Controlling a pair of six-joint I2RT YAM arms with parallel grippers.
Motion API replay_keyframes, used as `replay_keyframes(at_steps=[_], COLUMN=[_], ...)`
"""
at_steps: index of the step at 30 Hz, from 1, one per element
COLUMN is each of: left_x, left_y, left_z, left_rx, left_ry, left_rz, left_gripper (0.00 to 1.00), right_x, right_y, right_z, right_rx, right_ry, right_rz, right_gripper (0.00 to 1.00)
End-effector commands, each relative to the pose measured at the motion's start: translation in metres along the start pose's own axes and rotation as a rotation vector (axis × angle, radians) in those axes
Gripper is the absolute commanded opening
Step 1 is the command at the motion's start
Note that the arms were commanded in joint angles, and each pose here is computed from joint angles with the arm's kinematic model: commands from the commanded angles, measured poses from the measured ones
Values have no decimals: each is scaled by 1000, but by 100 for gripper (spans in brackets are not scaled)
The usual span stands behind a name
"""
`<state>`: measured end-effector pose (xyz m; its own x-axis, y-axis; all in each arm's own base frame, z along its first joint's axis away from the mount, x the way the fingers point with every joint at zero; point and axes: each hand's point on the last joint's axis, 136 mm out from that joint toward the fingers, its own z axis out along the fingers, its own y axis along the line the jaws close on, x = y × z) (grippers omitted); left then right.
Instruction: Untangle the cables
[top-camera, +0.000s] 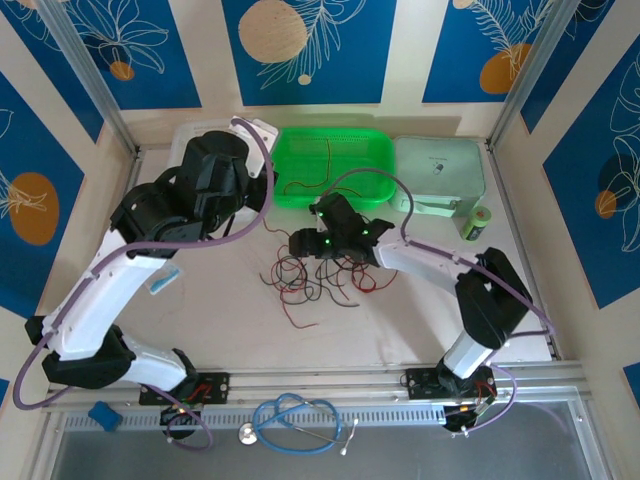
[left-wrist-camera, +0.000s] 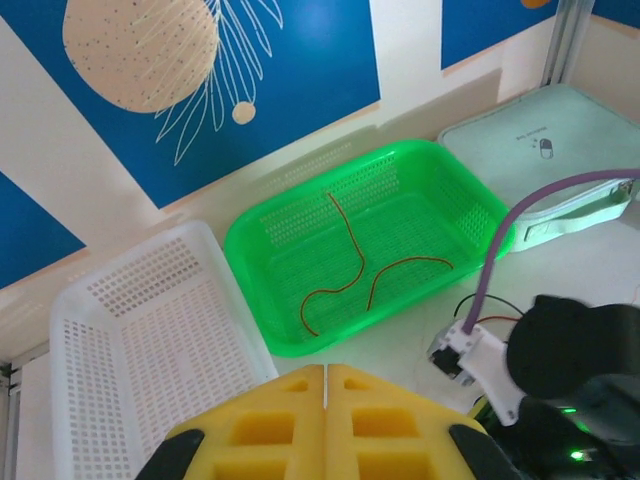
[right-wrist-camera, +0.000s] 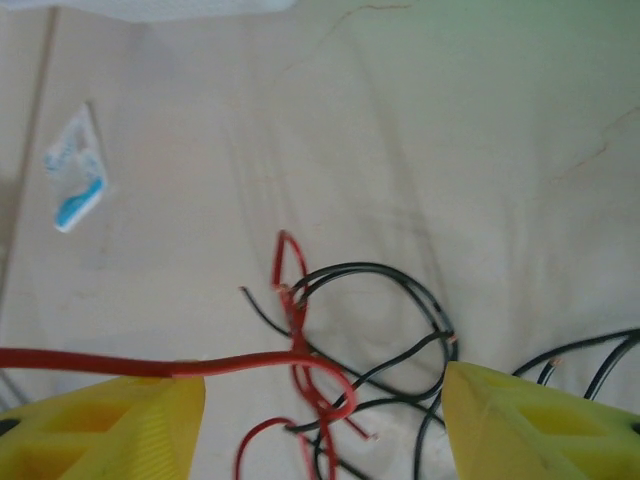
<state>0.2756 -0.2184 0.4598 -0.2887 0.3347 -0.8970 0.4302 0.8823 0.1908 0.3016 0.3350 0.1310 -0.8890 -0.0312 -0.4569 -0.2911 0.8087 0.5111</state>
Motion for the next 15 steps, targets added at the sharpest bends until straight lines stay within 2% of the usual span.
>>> replay_keyframes(at_steps=[1, 7, 15], left_x=[-16, -32, -51], left_y=[-3, 5, 34], left_z=[-15, -38, -71], left_rx=[40, 47, -25], left_ry=[-56, -127, -247], left_rz=[-9, -37, -79], left_gripper=[0, 0, 0], right_x=[-17, -20, -11], right_y=[-4, -16, -44], right_z=[10, 25, 23], right_rx=[42, 62, 126], right_ry=[-25, -23, -24], right_rz=[-51, 28, 101], right_gripper=[58, 35, 25])
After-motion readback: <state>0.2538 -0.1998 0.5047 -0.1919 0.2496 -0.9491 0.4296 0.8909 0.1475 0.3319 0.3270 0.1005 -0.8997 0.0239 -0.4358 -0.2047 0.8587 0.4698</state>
